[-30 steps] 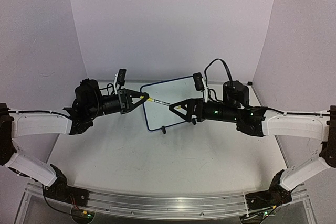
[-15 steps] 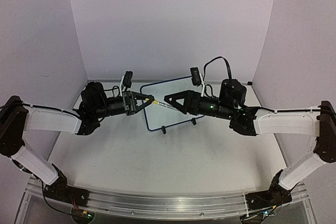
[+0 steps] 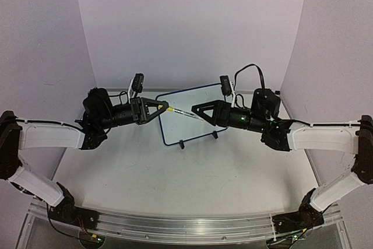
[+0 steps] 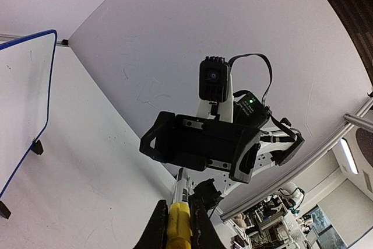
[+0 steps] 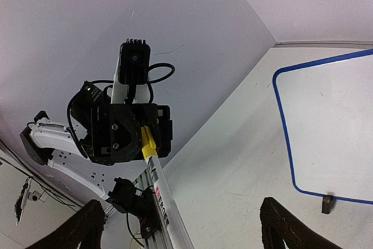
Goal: Write a sentence on the whiteboard
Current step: Open the whiteboard marker from the pen cap, then place the pen cap at the center of the board, then hold the whiteboard on the whiteboard stand, then write on the whiteboard with the whiteboard marker without the cap.
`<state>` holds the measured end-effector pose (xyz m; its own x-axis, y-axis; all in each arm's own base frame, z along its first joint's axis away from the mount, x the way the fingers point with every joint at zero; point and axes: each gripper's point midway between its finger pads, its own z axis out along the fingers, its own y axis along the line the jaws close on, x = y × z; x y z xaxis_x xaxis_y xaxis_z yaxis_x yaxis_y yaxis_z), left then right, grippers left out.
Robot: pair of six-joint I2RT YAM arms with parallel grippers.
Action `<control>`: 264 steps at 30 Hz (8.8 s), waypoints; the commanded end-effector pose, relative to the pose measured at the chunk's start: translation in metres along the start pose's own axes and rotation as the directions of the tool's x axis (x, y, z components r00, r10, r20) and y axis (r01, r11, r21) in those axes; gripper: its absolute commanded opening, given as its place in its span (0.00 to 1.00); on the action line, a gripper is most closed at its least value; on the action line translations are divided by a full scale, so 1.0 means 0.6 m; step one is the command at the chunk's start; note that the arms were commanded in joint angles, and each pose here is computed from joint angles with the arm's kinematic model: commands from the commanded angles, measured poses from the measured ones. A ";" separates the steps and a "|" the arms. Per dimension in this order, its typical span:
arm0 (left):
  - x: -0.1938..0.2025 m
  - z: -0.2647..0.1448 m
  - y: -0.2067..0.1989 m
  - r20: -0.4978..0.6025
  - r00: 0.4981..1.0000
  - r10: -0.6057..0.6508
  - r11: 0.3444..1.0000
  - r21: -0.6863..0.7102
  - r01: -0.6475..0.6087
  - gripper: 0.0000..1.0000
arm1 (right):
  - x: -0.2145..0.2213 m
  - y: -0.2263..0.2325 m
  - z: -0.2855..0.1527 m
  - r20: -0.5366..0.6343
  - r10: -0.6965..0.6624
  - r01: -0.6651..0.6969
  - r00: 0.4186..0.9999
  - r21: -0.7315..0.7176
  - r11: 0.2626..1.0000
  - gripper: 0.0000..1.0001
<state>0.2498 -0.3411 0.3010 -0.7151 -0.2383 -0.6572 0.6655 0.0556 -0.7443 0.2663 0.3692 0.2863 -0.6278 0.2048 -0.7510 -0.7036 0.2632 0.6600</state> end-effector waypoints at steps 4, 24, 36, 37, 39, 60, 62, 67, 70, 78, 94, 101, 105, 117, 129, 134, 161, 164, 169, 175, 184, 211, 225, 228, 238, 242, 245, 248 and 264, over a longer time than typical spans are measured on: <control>-0.031 0.012 -0.034 0.053 0.998 0.035 0.995 0.096 -0.040 0.00 | -0.003 0.068 0.017 -0.076 -0.040 0.024 0.996 -0.194 0.981 0.83; -0.022 0.027 -0.012 0.073 0.997 0.003 0.994 0.108 -0.011 0.00 | 0.008 0.091 0.043 -0.154 -0.035 -0.011 0.987 -0.288 0.958 0.67; -0.015 0.023 -0.009 0.073 0.997 -0.002 0.994 0.112 -0.007 0.00 | 0.000 0.089 0.043 -0.121 -0.021 -0.013 0.992 -0.277 0.961 0.60; -0.013 0.022 -0.009 0.069 0.998 -0.004 0.994 0.114 -0.004 0.00 | -0.003 0.088 0.043 -0.113 -0.018 -0.013 0.993 -0.270 0.963 0.59; -0.008 0.019 -0.011 0.061 0.998 -0.008 0.993 0.117 0.001 0.00 | -0.004 0.083 0.043 -0.100 -0.012 -0.014 0.995 -0.255 0.967 0.58; 0.007 0.020 -0.002 0.052 0.999 -0.016 0.995 0.097 0.011 0.00 | -0.007 0.064 0.052 -0.078 0.031 -0.047 0.996 -0.221 0.974 0.37; 0.008 0.021 0.000 0.051 0.999 -0.019 0.995 0.095 0.014 0.00 | -0.008 0.065 0.052 -0.076 0.032 -0.048 0.997 -0.221 0.974 0.35; 0.012 0.023 0.004 0.046 0.999 -0.022 0.996 0.090 0.018 0.00 | -0.009 0.068 0.053 -0.078 0.031 -0.048 0.996 -0.228 0.973 0.27; 0.013 0.026 0.005 0.043 0.999 -0.023 0.996 0.090 0.019 0.00 | -0.008 0.065 0.055 -0.082 0.034 -0.052 0.996 -0.226 0.973 0.21; 0.014 0.027 0.006 0.048 0.999 -0.023 0.996 0.089 0.019 0.00 | -0.007 0.058 0.055 -0.074 0.051 -0.065 0.996 -0.206 0.976 0.00; -0.079 -0.096 0.038 0.221 0.975 0.005 0.995 -0.100 0.017 0.00 | -0.034 0.004 -0.039 -0.045 0.075 -0.082 0.996 -0.158 0.984 0.00; -0.018 -0.167 0.185 0.080 0.995 -0.062 0.766 -0.635 0.099 0.00 | -0.037 0.006 -0.057 -0.035 0.007 -0.011 0.999 -0.118 0.993 0.00; 0.053 -0.228 0.260 0.006 0.986 -0.166 0.569 -0.816 0.101 0.00 | -0.031 -0.024 -0.065 -0.040 -0.025 0.026 0.999 0.007 1.000 0.00; 0.142 -0.235 0.352 -0.065 0.938 -0.341 0.469 -0.877 0.110 0.04 | -0.015 -0.058 -0.099 -0.030 -0.019 0.023 0.999 0.164 0.986 0.00; 0.173 -0.232 0.379 -0.100 0.915 -0.390 0.462 -0.881 0.100 0.41 | -0.007 -0.080 -0.089 -0.039 0.005 0.003 0.999 0.197 0.980 0.00; 0.173 -0.240 0.379 -0.099 0.916 -0.388 0.443 -0.892 0.092 0.63 | -0.004 -0.086 -0.088 -0.042 0.011 -0.002 0.999 0.206 0.978 0.00; 0.003 -0.162 0.244 -0.396 0.910 -0.123 0.663 -0.715 -0.222 0.99 | -0.010 -0.068 -0.068 -0.095 -0.034 0.049 0.995 0.158 0.986 0.00; -0.044 -0.125 0.234 -0.440 0.897 -0.047 0.702 -0.653 -0.284 0.99 | -0.011 -0.070 -0.059 -0.107 -0.028 0.044 0.994 0.154 0.987 0.00; -0.122 -0.090 0.231 -0.422 0.902 0.090 0.688 -0.629 -0.363 0.99 | -0.018 -0.073 -0.049 -0.110 -0.013 0.031 0.994 0.162 0.986 0.00; -0.160 -0.074 0.242 -0.360 0.921 0.151 0.777 -0.532 -0.336 0.99 | -0.027 -0.074 -0.036 -0.111 -0.038 0.056 0.993 0.158 0.986 0.00; -0.143 -0.028 0.249 -0.412 0.898 0.152 0.895 -0.329 -0.303 0.97 | -0.034 -0.079 0.016 -0.152 -0.049 0.061 0.987 0.074 0.995 0.00; -0.088 -0.034 0.316 -0.501 0.857 0.119 0.897 -0.315 -0.309 0.20 | -0.022 -0.118 0.092 -0.214 -0.053 0.059 0.975 0.018 0.998 0.00; -0.081 -0.035 0.319 -0.520 0.841 0.149 0.895 -0.291 -0.338 0.09 | -0.015 -0.131 0.116 -0.220 -0.058 0.065 0.974 0.026 0.998 0.00; -0.079 -0.033 0.316 -0.520 0.841 0.152 0.902 -0.276 -0.333 0.04 | -0.017 -0.131 0.117 -0.214 -0.062 0.071 0.975 0.034 0.997 0.00; -0.072 -0.035 0.312 -0.529 0.832 0.167 0.904 -0.255 -0.344 0.00 | -0.038 -0.144 0.124 -0.159 -0.079 0.095 0.984 0.096 0.991 0.00; -0.065 -0.034 0.314 -0.541 0.824 0.169 0.902 -0.252 -0.351 0.00 | -0.044 -0.155 0.136 -0.148 -0.076 0.092 0.986 0.107 0.990 0.00; -0.060 -0.033 0.316 -0.552 0.816 0.172 0.898 -0.253 -0.361 0.00 | -0.046 -0.159 0.148 -0.147 -0.071 0.087 0.986 0.102 0.991 0.00; -0.058 -0.033 0.316 -0.556 0.813 0.172 0.896 -0.255 -0.364 0.00 | -0.047 -0.165 0.159 -0.150 -0.066 0.082 0.987 0.098 0.992 0.00; -0.057 -0.033 0.319 -0.564 0.807 0.174 0.893 -0.256 -0.371 0.00 | -0.049 -0.183 0.202 -0.155 -0.049 0.061 0.987 0.073 0.995 0.00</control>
<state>0.4003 -0.3000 0.1789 -0.5935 0.3423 -0.7284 0.7944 0.3946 -0.4618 0.3968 0.4374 0.2140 -0.6662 0.0154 -0.7456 -0.6851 0.3822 0.6201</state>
